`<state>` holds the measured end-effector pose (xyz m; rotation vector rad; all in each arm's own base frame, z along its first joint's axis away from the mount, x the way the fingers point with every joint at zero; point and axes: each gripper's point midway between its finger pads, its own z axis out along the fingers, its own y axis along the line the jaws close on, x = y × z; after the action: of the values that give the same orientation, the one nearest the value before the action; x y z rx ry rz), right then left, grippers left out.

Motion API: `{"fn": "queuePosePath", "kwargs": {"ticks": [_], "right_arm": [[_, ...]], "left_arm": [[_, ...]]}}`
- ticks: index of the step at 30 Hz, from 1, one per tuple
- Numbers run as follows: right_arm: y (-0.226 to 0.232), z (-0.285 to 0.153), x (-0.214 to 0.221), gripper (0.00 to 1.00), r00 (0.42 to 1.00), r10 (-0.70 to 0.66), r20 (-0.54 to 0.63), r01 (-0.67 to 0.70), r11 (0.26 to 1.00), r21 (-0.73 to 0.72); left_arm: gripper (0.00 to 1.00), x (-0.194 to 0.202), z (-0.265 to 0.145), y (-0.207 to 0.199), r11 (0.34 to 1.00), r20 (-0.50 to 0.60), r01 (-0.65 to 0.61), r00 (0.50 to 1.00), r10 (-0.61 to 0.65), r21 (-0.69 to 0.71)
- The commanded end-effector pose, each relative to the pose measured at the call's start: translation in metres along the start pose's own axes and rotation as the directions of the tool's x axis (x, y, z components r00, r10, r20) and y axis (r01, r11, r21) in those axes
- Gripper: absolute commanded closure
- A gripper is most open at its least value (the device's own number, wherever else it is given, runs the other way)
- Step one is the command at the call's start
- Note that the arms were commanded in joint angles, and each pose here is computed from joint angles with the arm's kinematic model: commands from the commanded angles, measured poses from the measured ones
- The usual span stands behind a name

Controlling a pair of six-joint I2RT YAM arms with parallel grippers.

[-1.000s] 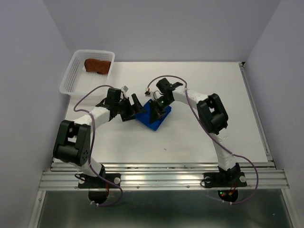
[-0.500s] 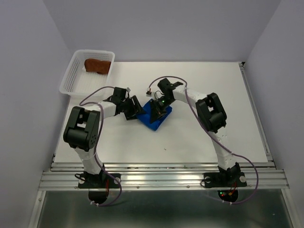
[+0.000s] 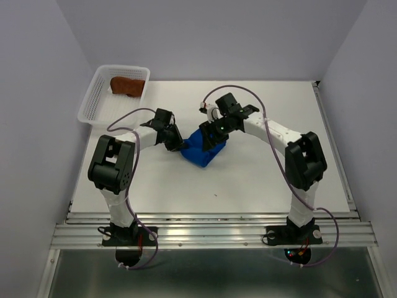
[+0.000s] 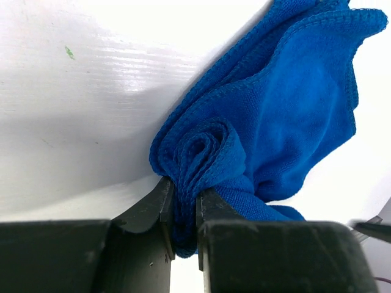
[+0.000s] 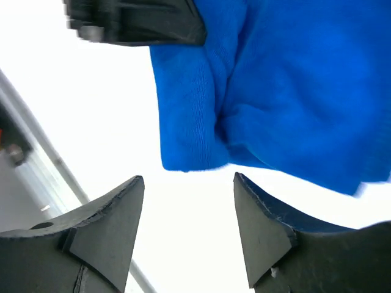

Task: Roll the towels
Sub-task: Roll the towel

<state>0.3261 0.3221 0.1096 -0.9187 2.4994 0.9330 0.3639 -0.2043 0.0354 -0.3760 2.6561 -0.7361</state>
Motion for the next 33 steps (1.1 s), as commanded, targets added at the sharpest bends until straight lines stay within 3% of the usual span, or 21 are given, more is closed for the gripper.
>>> {"fn": "queuePosePath", "kwargs": {"ticks": [1, 6, 14, 28, 33], "right_arm": [[0.011, -0.014, -0.029, 0.34, 0.965, -0.226, 0.136, 0.201, 0.964, 0.175], [0.022, -0.009, -0.031, 0.32, 0.894, -0.419, 0.159, 0.343, 0.868, 0.36], [0.039, 0.016, -0.035, 0.3, 0.805, -0.573, 0.151, 0.472, 0.774, 0.421], [0.012, 0.06, 0.029, 0.3, 0.807, -0.582, -0.096, 0.56, 0.705, 0.434], [-0.001, 0.067, 0.044, 0.42, 0.781, -0.593, -0.195, 0.592, 0.604, 0.534]], "left_arm": [[0.99, 0.001, -0.004, 0.007, 0.996, -0.03, -0.041, 0.999, 0.039, -0.074], [0.99, -0.004, -0.011, 0.003, 0.991, -0.043, -0.06, 0.998, 0.055, -0.117], [1.0, 0.0, -0.015, 0.0, 0.99, -0.085, -0.038, 0.996, 0.027, -0.134], [1.0, 0.004, -0.012, -0.005, 0.991, -0.125, 0.026, 0.991, -0.043, -0.134], [1.0, 0.008, -0.009, -0.004, 0.991, -0.169, 0.08, 0.981, -0.098, -0.112]]}}
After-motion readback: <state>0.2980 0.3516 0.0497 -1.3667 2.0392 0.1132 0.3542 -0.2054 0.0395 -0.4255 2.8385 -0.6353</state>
